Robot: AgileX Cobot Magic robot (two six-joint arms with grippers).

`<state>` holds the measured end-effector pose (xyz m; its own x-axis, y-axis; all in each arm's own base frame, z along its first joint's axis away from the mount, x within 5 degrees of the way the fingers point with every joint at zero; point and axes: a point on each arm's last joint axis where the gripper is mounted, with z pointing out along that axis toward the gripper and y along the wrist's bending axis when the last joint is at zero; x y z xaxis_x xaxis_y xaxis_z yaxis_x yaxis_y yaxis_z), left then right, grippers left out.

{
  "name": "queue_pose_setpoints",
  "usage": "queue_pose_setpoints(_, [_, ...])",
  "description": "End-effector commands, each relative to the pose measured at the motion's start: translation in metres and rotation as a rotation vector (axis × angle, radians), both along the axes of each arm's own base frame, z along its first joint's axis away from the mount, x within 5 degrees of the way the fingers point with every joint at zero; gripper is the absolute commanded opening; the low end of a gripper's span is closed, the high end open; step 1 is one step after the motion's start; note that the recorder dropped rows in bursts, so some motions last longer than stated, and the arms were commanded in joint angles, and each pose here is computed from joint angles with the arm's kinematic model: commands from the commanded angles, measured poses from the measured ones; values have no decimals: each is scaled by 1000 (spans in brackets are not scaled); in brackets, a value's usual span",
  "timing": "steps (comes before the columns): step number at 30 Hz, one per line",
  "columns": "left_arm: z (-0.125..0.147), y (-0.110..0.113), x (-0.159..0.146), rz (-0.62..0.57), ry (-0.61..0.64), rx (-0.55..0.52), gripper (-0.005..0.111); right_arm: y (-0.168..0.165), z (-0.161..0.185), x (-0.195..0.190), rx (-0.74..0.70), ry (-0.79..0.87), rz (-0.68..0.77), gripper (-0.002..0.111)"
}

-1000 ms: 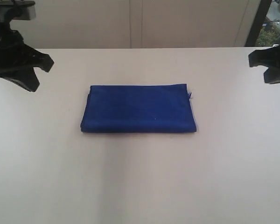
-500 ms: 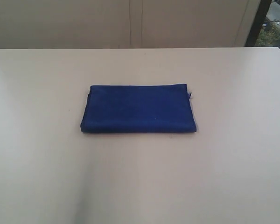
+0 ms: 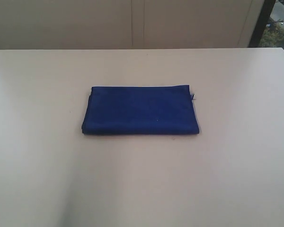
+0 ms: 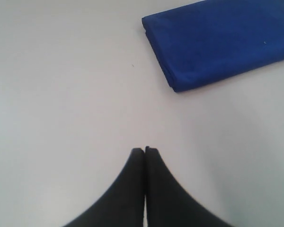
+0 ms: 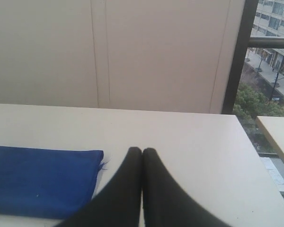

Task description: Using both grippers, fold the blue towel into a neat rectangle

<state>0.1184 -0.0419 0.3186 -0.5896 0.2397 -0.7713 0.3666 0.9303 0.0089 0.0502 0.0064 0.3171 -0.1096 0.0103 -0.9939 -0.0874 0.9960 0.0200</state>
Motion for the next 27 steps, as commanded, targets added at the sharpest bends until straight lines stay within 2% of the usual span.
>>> queue_pose_setpoints(1, [-3, 1, -2, -2, 13, 7, 0, -1, -1, -1, -2, -14, -8, 0])
queue_pose_setpoints(22, [-3, 1, -2, -2, 13, 7, 0, -1, 0, 0, -2, -20, -9, 0])
queue_pose_setpoints(27, [-3, 1, -2, -2, 13, 7, 0, -4, -1, 0, -72, -23, -34, 0])
